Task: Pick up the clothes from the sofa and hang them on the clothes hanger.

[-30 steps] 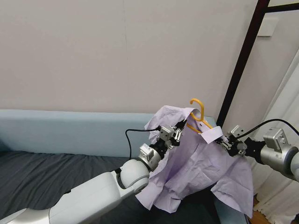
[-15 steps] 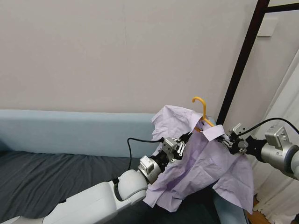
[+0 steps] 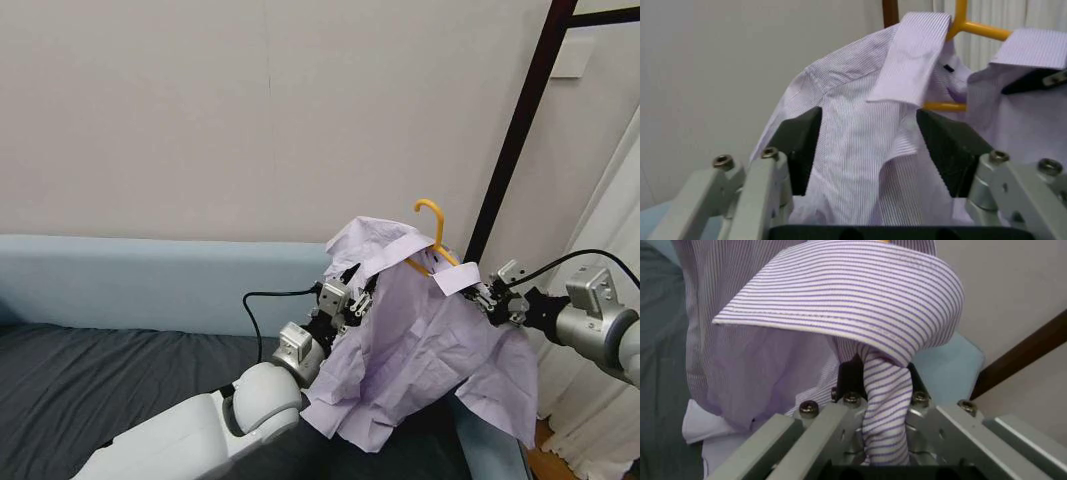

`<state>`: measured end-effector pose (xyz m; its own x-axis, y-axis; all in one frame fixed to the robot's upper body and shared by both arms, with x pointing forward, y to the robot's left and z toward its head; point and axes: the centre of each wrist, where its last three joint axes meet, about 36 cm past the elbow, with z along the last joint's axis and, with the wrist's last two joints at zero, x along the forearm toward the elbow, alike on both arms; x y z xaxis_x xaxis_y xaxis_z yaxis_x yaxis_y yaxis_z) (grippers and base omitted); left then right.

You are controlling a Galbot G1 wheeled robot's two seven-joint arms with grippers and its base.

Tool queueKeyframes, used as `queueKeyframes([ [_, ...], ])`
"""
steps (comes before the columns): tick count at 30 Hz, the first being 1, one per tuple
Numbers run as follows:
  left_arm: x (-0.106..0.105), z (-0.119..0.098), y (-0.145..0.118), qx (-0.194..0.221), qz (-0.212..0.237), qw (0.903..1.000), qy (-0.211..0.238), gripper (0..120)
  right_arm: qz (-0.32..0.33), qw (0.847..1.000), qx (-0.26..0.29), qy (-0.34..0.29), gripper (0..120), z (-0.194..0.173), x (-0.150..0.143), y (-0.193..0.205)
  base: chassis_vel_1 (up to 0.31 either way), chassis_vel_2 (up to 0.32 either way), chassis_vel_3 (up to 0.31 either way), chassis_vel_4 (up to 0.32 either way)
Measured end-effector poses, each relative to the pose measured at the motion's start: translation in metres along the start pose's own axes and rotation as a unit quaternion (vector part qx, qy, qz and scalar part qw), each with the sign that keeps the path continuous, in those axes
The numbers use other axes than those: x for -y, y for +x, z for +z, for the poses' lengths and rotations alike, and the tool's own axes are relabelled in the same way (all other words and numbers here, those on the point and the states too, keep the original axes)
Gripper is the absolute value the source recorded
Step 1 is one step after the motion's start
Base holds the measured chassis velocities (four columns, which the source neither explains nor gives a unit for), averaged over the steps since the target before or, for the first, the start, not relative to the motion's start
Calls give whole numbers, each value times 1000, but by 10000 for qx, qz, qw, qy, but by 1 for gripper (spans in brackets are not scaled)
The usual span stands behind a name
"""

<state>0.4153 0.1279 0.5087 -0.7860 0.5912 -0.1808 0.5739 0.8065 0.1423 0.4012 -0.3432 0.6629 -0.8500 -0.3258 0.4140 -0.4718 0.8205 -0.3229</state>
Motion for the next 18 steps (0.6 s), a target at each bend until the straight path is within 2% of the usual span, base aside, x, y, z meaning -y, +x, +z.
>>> queueKeyframes([
  [2, -3, -1, 13, -26, 47, 10000, 13, 69, 59, 9999, -80, -124, 2, -1, 0, -1, 0, 0, 0, 0],
  [4, -9, 0, 32, -48, -51, 10000, 66, 81, 116, 9989, -164, -424, 2, -7, 1, 1, 0, 0, 0, 0],
  [5, -9, 0, 32, -48, -51, 10000, 66, 81, 116, 9989, -164, -424, 2, -7, 1, 1, 0, 0, 0, 0],
  [9, -28, -2, 55, -43, -582, 9982, 141, 97, 178, 9971, -190, -717, 2, -25, -5, 8, 0, 0, 0, 0],
  [15, -40, 0, 83, -110, -1109, 9936, 182, 100, 333, 9955, -179, -865, 2, -42, -17, 17, 0, 0, 0, 0],
  [18, -34, 23, 118, -292, -1523, 9873, 341, 100, 450, 9934, -80, -1049, 2, -52, -25, 22, 0, 0, 0, 0],
])
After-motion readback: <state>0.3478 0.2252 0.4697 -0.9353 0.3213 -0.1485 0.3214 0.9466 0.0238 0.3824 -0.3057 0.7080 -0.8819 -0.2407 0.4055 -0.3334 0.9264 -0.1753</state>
